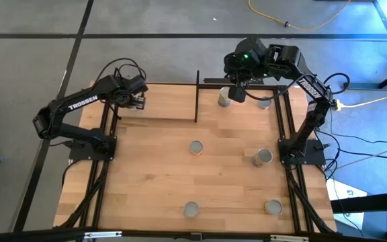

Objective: Pick and place cans onto a shelf

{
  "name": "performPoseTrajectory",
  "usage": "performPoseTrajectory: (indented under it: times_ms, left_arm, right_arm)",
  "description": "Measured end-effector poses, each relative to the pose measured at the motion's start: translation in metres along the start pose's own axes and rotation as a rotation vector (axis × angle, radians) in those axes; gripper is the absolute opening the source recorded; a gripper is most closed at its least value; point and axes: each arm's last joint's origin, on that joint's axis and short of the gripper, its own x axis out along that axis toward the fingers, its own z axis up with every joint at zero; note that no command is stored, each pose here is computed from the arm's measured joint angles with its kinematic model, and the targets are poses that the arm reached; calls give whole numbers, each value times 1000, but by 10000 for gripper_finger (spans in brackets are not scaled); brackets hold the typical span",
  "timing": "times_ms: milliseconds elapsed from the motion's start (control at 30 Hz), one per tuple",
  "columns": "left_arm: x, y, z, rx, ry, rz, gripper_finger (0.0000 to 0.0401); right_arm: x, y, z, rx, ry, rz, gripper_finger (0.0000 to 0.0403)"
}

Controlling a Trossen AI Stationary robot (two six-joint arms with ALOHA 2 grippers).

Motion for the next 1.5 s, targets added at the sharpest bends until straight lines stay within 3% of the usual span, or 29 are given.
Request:
performPoseTrajectory:
  times_ms: [300,833,1500]
  left_arm:
    - [-1,9,2,33,50,39,0]
    - [3,13,7,36,103,15,0]
    - [17,2,11,89,158,58,0]
  right_arm:
    - [0,0,0,0,0,0,10]
    - [0,0,0,0,0,0,10]
    - [0,0,0,0,0,0,10]
